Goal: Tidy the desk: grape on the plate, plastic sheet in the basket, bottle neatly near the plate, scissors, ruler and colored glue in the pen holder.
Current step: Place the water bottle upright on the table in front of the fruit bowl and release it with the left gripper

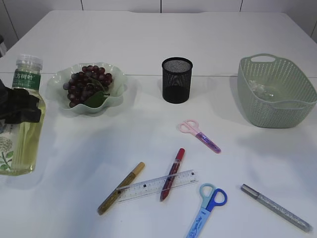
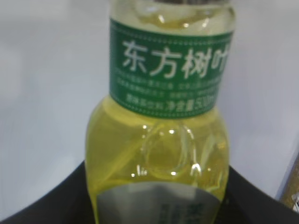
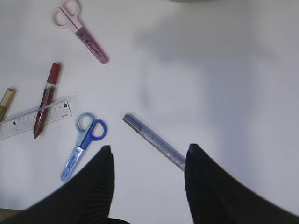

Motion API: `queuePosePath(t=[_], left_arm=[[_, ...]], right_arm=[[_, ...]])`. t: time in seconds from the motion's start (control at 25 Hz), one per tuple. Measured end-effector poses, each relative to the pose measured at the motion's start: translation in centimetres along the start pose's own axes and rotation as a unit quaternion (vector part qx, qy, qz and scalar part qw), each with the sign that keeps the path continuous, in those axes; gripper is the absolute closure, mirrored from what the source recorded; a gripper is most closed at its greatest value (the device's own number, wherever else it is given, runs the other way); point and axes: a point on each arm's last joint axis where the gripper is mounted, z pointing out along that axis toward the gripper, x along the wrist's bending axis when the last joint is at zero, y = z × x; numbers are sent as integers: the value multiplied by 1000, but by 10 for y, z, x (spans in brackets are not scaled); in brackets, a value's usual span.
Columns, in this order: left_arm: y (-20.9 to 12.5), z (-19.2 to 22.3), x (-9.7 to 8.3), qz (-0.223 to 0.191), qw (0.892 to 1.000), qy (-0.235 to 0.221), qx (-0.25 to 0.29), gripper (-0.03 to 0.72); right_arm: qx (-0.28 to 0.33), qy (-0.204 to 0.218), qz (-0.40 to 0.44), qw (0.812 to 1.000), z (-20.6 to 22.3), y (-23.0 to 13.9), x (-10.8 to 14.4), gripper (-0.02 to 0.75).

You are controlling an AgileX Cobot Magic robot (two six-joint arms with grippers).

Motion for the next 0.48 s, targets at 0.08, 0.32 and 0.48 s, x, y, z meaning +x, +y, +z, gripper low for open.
queuePosePath(t=[0.08, 0.32, 0.48], left_arm=[[-4, -4, 1, 17, 999, -8, -46, 288], [-6, 0, -4, 48, 982, -55, -176, 288], [-8, 1, -7, 50, 966, -84, -239, 288]], right_arm=[[0, 0, 0, 1000, 0, 0, 0, 340], [0, -3, -1, 1000, 0, 0, 0, 339], [0, -6, -2, 1000, 0, 0, -1, 339]])
